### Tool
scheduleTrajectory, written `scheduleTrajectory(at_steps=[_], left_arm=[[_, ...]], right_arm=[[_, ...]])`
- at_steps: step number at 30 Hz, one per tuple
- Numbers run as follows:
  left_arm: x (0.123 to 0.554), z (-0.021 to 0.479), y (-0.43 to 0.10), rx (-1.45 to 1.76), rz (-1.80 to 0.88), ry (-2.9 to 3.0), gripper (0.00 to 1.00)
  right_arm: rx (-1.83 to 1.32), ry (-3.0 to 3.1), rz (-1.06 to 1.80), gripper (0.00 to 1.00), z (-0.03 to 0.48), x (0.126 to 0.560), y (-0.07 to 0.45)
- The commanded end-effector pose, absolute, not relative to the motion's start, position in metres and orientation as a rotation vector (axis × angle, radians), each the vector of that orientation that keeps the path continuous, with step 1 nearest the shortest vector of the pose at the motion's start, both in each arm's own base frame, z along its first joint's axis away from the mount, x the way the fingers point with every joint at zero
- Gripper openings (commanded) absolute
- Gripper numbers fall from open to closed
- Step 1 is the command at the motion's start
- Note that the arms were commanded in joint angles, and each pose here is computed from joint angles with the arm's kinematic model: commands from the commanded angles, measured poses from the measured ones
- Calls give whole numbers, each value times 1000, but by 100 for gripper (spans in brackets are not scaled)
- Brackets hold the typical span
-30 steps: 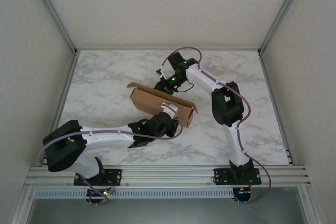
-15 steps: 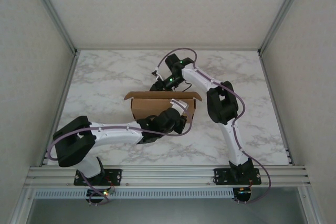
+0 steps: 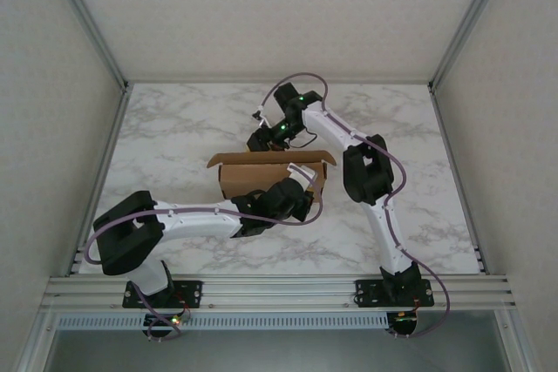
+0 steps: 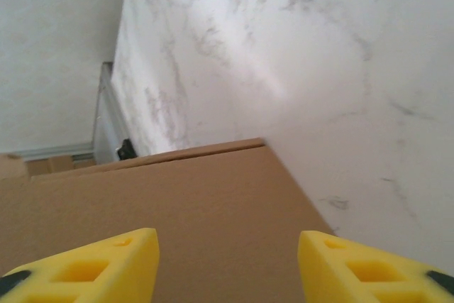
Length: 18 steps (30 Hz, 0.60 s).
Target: Fold the paper box
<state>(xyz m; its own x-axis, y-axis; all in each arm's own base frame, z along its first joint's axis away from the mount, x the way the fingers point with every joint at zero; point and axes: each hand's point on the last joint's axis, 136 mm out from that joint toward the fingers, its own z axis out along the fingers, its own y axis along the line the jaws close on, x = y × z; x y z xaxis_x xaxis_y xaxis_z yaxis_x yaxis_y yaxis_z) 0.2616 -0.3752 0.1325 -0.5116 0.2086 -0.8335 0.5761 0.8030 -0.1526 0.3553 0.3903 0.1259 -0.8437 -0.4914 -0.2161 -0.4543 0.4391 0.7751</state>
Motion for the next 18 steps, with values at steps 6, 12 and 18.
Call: scheduleTrajectory(at_steps=[6, 12, 18], left_arm=[[259, 176, -371, 607, -524, 2033, 10], [247, 207, -362, 634, -571, 1999, 21], [243, 265, -327, 565, -611, 1943, 27]], right_arm=[[933, -3007, -1276, 60, 198, 396, 355], [860, -3241, -1264, 61, 247, 410, 309], [759, -3512, -1078, 60, 283, 397, 243]])
